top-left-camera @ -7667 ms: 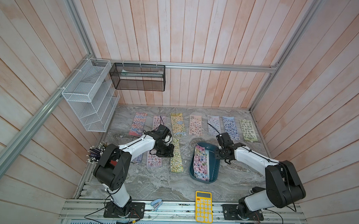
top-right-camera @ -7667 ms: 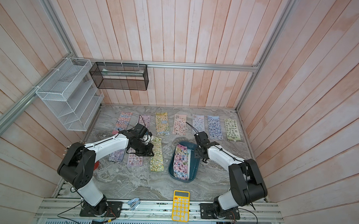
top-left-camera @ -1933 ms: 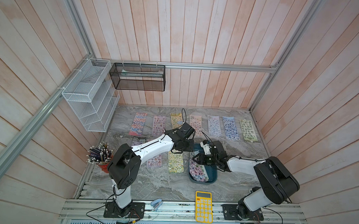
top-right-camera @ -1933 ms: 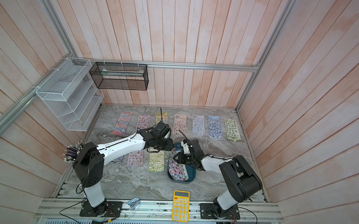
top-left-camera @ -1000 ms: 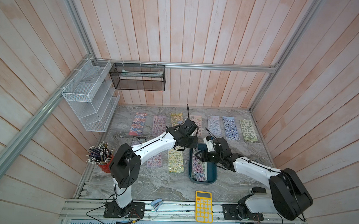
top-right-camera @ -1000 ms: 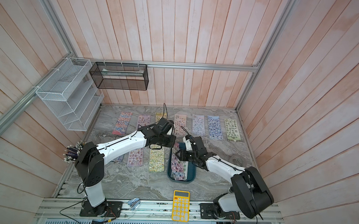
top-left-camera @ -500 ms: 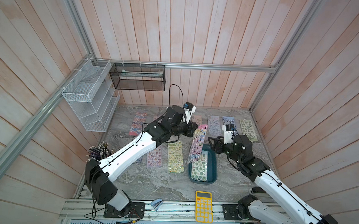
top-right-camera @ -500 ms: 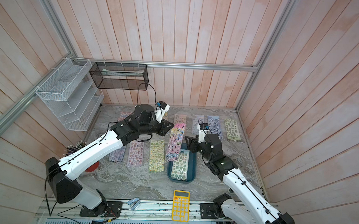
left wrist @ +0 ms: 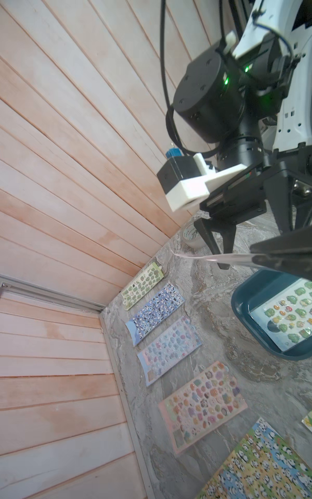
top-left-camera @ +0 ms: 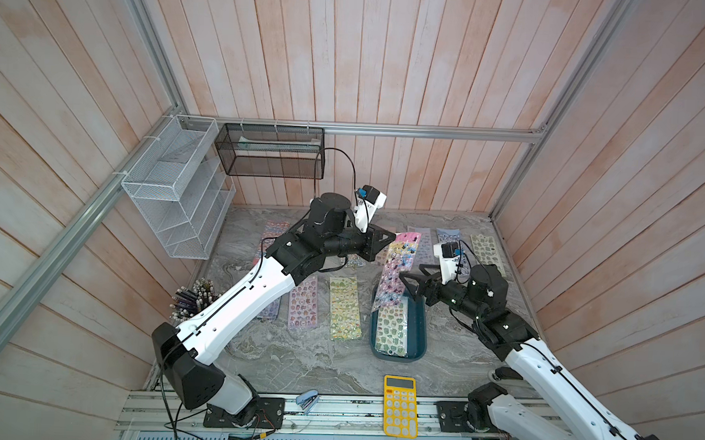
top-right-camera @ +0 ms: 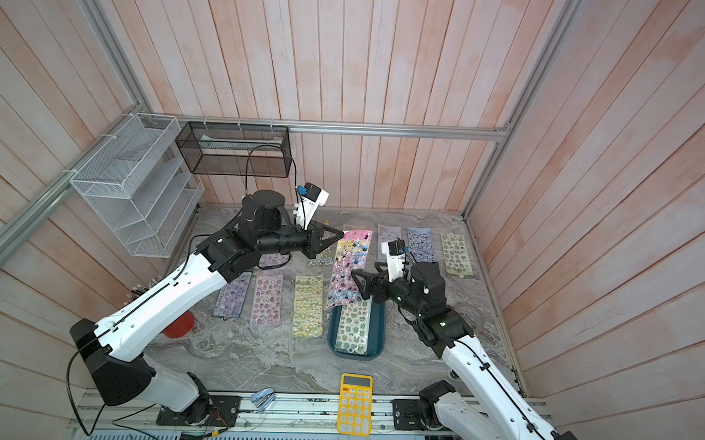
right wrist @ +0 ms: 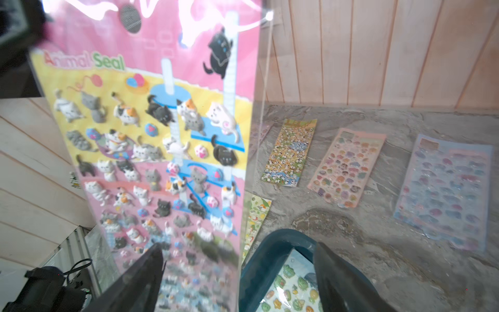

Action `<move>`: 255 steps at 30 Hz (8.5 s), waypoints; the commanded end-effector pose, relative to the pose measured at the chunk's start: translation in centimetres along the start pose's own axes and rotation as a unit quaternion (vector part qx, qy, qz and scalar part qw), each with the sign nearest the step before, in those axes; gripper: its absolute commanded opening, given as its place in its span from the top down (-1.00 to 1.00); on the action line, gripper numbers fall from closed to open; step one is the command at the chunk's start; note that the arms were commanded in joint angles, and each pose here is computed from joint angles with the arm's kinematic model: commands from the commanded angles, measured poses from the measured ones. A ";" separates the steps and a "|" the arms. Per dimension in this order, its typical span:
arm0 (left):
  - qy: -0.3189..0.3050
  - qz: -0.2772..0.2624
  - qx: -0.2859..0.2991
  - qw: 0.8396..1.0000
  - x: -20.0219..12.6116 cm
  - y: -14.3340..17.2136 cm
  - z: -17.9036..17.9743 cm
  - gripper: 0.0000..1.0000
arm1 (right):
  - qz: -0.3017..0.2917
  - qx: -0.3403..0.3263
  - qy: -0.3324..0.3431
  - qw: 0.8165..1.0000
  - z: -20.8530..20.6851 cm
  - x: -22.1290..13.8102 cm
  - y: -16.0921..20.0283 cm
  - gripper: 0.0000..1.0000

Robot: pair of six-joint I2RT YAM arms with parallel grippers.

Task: Take the stickers out of the storage box
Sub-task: Pick up the sticker from the storage box, then place the sticker at the center of the board.

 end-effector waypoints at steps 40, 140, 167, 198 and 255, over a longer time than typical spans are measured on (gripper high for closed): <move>0.032 -0.048 -0.020 0.998 -4.6 0.0 0.0 -0.52 | 0.036 -0.039 -0.152 0.987 3.6 -0.1 -1.9 1.00; 0.189 -0.008 -0.092 0.978 1.0 4.8 0.3 1.00 | 0.118 -0.025 -0.198 0.973 2.1 2.3 -3.3 1.00; 0.144 -0.090 -0.126 0.977 0.4 4.3 1.1 0.50 | 0.045 0.052 -0.131 0.989 1.5 0.7 -3.3 1.00; -0.017 -0.042 -0.093 0.995 -3.4 8.9 4.5 -0.62 | 0.252 0.162 0.494 0.816 -18.8 -0.5 4.6 1.00; -0.126 0.197 -0.189 0.954 2.7 21.8 5.7 -0.49 | 0.218 0.133 0.359 0.897 -7.1 7.0 9.9 -0.17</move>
Point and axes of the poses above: each gripper's point midway between its finger pads, its own x axis out along the fingers, its own z axis along the line the jaws close on, y = z × x, the point moved 8 cm from there along -x, back along the fingers, and after that the axes turned 14 degrees about x, right-handed, at the moved point
